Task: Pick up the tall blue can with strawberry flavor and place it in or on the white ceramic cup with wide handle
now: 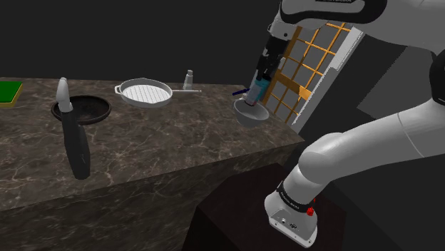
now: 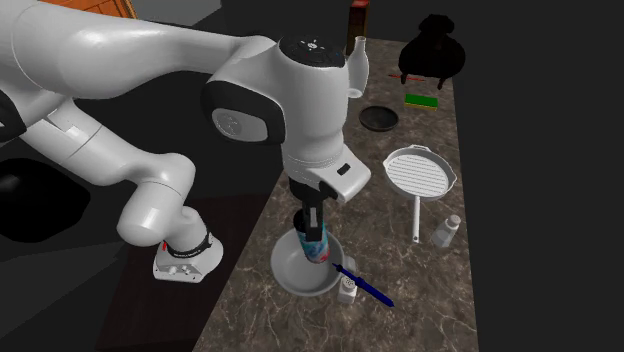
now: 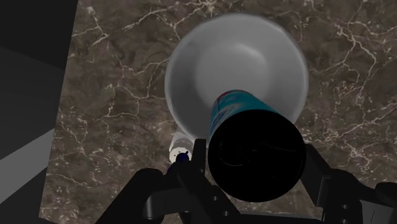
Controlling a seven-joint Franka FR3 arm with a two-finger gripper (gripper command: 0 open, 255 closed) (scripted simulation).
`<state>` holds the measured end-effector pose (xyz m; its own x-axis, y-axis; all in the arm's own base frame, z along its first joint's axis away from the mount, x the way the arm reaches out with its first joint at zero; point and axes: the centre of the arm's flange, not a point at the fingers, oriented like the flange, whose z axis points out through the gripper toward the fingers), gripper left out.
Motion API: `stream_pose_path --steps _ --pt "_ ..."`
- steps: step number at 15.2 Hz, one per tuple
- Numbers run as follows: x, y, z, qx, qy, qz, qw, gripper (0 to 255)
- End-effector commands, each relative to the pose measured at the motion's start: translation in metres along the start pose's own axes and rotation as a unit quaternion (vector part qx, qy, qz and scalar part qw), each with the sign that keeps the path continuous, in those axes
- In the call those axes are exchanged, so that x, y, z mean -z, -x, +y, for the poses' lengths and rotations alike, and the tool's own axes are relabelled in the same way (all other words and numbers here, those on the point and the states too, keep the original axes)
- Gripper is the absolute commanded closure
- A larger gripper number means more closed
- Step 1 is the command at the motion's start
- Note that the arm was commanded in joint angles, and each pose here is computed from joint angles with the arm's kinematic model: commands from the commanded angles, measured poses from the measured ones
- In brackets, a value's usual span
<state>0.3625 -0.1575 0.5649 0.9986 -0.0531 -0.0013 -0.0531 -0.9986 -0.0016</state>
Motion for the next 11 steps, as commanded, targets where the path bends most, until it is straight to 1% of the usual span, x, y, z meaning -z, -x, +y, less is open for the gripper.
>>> stream_pose_path --steps 1,5,11 --pt "-0.01 0.0 -0.001 0.0 0.0 0.001 1.0 255" --pt "-0.033 0.0 -0.001 0.0 0.0 0.001 1.0 255" --pt "-0.033 0.0 -0.001 0.0 0.0 0.001 1.0 255"
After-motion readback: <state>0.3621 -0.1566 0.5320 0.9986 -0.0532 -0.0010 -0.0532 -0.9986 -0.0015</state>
